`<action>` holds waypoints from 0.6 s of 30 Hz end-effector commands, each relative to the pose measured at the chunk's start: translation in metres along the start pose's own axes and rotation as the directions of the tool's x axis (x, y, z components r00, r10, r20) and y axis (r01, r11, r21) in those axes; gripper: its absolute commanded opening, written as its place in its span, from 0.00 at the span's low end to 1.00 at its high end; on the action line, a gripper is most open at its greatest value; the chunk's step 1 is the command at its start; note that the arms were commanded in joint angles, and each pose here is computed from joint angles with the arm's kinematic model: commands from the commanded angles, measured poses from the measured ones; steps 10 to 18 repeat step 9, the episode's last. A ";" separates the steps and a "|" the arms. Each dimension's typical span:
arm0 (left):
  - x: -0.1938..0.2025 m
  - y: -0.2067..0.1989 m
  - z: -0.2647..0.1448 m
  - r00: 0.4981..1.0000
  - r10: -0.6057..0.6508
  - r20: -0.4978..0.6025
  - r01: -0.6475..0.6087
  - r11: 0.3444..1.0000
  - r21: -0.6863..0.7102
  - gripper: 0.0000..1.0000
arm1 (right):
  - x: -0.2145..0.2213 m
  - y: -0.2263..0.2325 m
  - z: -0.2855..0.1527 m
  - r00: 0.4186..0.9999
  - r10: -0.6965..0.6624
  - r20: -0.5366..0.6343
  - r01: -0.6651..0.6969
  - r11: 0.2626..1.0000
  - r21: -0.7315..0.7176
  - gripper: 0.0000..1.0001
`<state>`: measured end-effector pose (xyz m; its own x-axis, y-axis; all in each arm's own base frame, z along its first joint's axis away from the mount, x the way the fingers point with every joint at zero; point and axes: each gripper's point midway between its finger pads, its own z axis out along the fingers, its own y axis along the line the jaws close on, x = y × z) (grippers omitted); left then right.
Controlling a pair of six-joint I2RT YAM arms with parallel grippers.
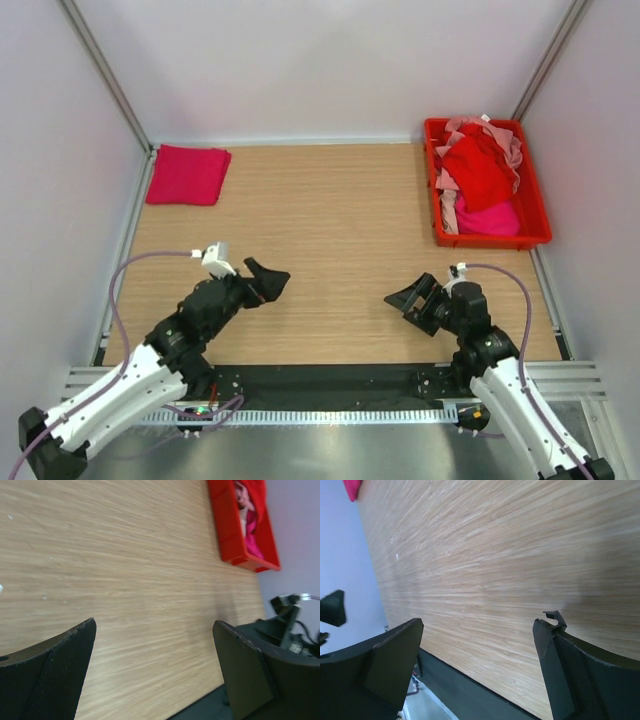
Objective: Fold and stack the t-shirts
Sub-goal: Neatly place the folded tshirt to the corner
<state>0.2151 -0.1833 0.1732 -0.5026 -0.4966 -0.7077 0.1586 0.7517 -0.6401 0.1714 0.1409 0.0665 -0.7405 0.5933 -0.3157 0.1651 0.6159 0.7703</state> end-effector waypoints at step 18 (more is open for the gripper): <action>0.043 -0.017 -0.043 0.934 -0.328 -0.140 0.356 0.876 0.326 1.00 | 0.027 0.003 -0.012 0.996 0.083 -0.042 -0.088 0.985 -0.146 1.00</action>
